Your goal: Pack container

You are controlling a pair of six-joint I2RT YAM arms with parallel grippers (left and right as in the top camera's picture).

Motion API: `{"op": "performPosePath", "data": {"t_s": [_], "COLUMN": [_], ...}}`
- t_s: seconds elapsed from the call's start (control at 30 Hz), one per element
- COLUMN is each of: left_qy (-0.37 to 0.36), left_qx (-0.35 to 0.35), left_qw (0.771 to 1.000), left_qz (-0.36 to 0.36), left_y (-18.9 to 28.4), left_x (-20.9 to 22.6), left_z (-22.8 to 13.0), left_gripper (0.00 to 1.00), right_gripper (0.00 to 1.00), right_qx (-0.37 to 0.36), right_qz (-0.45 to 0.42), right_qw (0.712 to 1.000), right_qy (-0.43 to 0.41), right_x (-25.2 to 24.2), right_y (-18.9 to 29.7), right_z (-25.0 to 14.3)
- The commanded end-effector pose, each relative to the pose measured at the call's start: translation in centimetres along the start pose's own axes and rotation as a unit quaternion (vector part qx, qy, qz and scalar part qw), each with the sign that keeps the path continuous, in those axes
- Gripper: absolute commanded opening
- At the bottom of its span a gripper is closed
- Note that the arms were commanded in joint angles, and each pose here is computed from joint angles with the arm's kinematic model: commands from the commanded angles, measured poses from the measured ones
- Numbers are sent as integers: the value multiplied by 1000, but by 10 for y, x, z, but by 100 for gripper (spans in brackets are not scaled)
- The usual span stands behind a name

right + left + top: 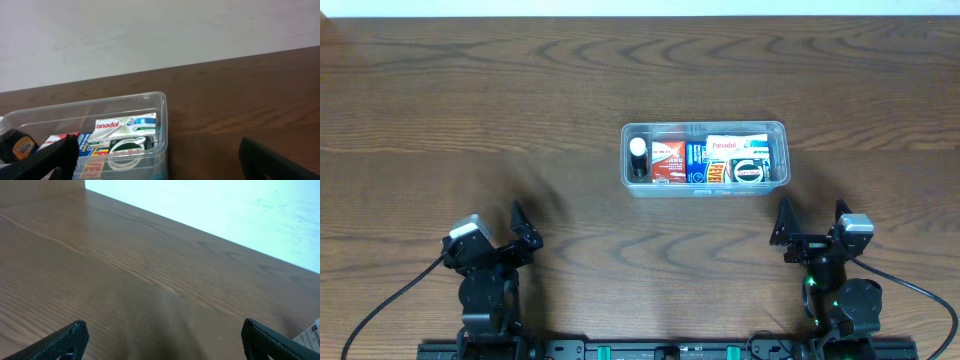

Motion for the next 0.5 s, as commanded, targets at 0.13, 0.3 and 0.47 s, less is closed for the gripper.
{"op": "performPosePath", "data": {"t_s": [0.13, 0.3, 0.47], "left_qy": [-77, -87, -88], "left_qx": [-13, -7, -1], "left_qw": [997, 996, 996], "left_qz": [-26, -25, -23], "left_y": [3, 0, -3], "left_x": [-5, -2, 1], "left_z": [3, -4, -12], "left_gripper": [98, 98, 98], "right_gripper": [99, 99, 99], "right_qx": [0, 0, 0], "right_qz": [-4, -4, -4], "right_qw": [1000, 1000, 1000], "right_qy": [3, 3, 3], "right_x": [-2, -2, -2], "right_y": [0, 0, 0], "right_z": [-1, -1, -1]}}
Point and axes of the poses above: each gripper's point midway between its finger pads, its own y axis back along the fingers, its own x axis along the line the jaws close on, z = x × y, the point moved 4 cm from there along y, back along the fingers, and after that the axes turned 7 degrees about y, right-handed, at the moved point
